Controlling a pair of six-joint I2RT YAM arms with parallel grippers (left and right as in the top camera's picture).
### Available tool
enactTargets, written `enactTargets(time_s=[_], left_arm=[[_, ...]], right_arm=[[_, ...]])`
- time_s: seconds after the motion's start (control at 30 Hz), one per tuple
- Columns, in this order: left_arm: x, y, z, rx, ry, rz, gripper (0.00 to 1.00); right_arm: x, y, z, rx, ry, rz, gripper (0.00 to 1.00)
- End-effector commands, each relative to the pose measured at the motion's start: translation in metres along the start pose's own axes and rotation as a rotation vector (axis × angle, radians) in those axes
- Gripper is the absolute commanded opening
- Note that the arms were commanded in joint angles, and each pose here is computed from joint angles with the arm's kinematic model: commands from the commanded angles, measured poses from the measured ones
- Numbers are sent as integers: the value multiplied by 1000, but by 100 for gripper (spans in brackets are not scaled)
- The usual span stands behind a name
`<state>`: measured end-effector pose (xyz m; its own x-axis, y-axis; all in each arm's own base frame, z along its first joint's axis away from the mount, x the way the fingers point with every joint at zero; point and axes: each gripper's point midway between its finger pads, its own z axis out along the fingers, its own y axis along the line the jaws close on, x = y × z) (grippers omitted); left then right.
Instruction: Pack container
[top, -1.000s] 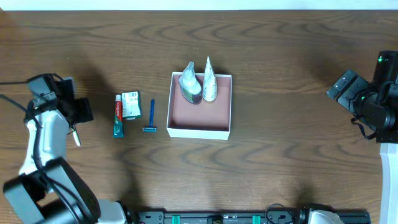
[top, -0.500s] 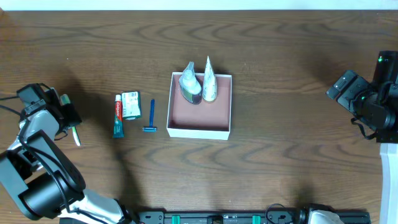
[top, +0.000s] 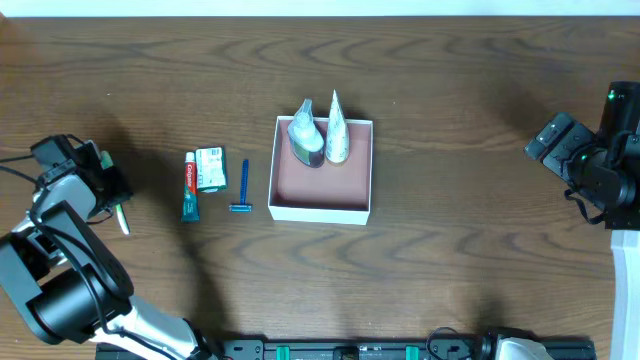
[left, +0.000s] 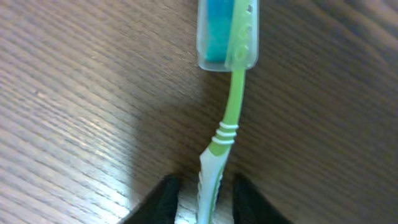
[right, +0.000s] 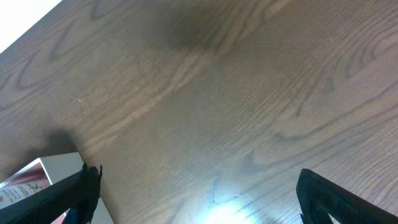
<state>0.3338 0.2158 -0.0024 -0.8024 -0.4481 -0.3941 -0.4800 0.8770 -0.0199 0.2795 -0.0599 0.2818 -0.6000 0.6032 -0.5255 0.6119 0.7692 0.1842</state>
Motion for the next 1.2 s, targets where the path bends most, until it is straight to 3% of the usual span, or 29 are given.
enactTargets(time_s=[0.0, 0.1, 0.4, 0.57, 0.97, 1.17], left_arm=[[18, -7, 11, 35, 70, -9, 14], [23, -19, 10, 102, 87, -23, 6], [39, -58, 4, 184, 164, -23, 6], [36, -108, -19, 327, 148, 54, 6], [15, -180, -144, 369, -122, 338, 6], [46, -221, -222, 461, -260, 640, 6]], right_arm=[[-1, -2, -1, 5, -5, 18, 99], [-1, -2, -1, 5, -4, 18, 99], [-1, -2, -1, 5, -5, 18, 99], [-1, -2, -1, 5, -5, 18, 99], [-1, -2, -1, 5, -5, 18, 99], [-1, -2, -1, 5, -4, 18, 99]])
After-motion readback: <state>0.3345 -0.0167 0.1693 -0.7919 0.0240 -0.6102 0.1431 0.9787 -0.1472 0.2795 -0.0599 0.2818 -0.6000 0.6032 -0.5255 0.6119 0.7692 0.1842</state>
